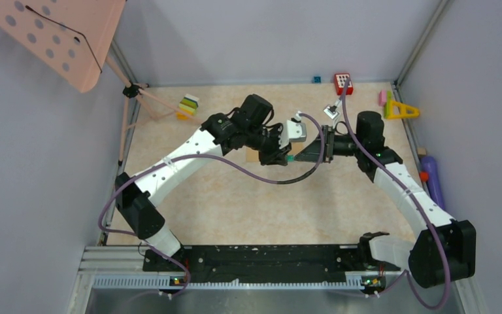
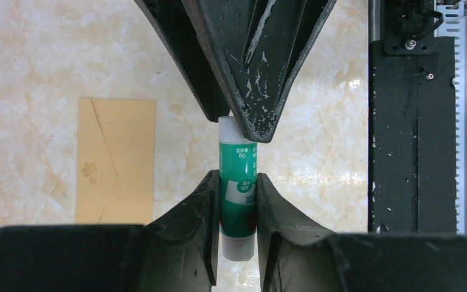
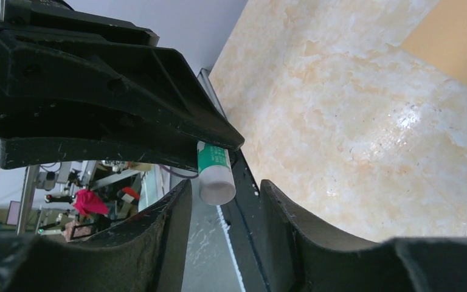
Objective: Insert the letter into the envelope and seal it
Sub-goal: Screw the solid glue.
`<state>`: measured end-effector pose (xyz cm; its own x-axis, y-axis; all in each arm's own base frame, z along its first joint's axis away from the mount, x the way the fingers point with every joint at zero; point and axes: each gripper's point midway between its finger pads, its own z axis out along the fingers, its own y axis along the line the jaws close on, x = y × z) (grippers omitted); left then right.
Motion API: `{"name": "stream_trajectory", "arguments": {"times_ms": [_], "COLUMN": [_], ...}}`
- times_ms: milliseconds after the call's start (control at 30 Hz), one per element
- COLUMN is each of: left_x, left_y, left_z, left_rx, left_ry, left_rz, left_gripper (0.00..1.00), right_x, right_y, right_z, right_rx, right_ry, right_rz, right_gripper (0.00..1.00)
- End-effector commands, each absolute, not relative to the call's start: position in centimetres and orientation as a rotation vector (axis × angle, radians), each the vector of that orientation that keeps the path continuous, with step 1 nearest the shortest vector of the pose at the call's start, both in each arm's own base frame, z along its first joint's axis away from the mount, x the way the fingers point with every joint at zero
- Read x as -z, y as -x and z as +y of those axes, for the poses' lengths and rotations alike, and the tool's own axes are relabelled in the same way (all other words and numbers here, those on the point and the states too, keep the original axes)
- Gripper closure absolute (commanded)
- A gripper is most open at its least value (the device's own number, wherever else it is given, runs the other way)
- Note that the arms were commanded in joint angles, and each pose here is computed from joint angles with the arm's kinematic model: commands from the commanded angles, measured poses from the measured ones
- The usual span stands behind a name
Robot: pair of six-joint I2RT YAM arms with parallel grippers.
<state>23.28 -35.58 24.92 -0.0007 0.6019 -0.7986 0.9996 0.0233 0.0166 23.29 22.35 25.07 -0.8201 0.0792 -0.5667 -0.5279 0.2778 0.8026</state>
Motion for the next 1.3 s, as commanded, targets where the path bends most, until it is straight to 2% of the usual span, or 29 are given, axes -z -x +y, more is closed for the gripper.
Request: {"name": "stream_trajectory", "arguments": {"times_ms": [0, 233, 367, 633, 800, 1067, 1133, 1267], "left_x": [-26.1, -25.9, -25.7, -25.6, -25.9, -26.3, -26.2, -26.4], "left_y": [-23.5, -23.1, -22.3, -21.2, -20.6, -19.0, -19.0, -19.2], "left_z": [-36.2, -36.4, -36.7, -36.8, -36.7, -37.1, -37.2, -37.1], "left_rx": [0.803, 0.833, 0.902, 1.037, 1.204, 1.563, 1.588, 1.579], "left_ry": [-1.643, -1.652, -1.665, -1.651, -1.624, -1.575, -1.569, -1.559], "left_rz": [1.605, 1.603, 1.604, 1.639, 1.652, 1.660, 1.669, 1.668], "left_gripper": [0.96, 0.96, 0.96, 0.96, 0.96, 0.93, 0.93, 0.93], "right_x": [-25.8, -26.1, -26.2, -26.2, -26.4, -27.0, -27.0, -27.3], "right_y": [-23.4, -23.1, -21.9, -20.1, -19.8, -17.6, -17.6, -17.9], "right_z": [22.7, 23.0, 23.7, 24.0, 23.2, 23.0, 22.8, 22.6], "right_rx": [-1.578, -1.586, -1.534, -1.308, -1.132, -1.015, -0.981, -0.981], "right_ry": [0.432, 0.483, 0.654, 1.069, 1.258, 1.468, 1.483, 1.439], "right_rz": [2.005, 1.969, 1.904, 1.688, 1.516, 1.235, 1.219, 1.288], "right_gripper": [0.58, 0.76, 0.90, 0.92, 0.87, 0.74, 0.65, 0.41]}}
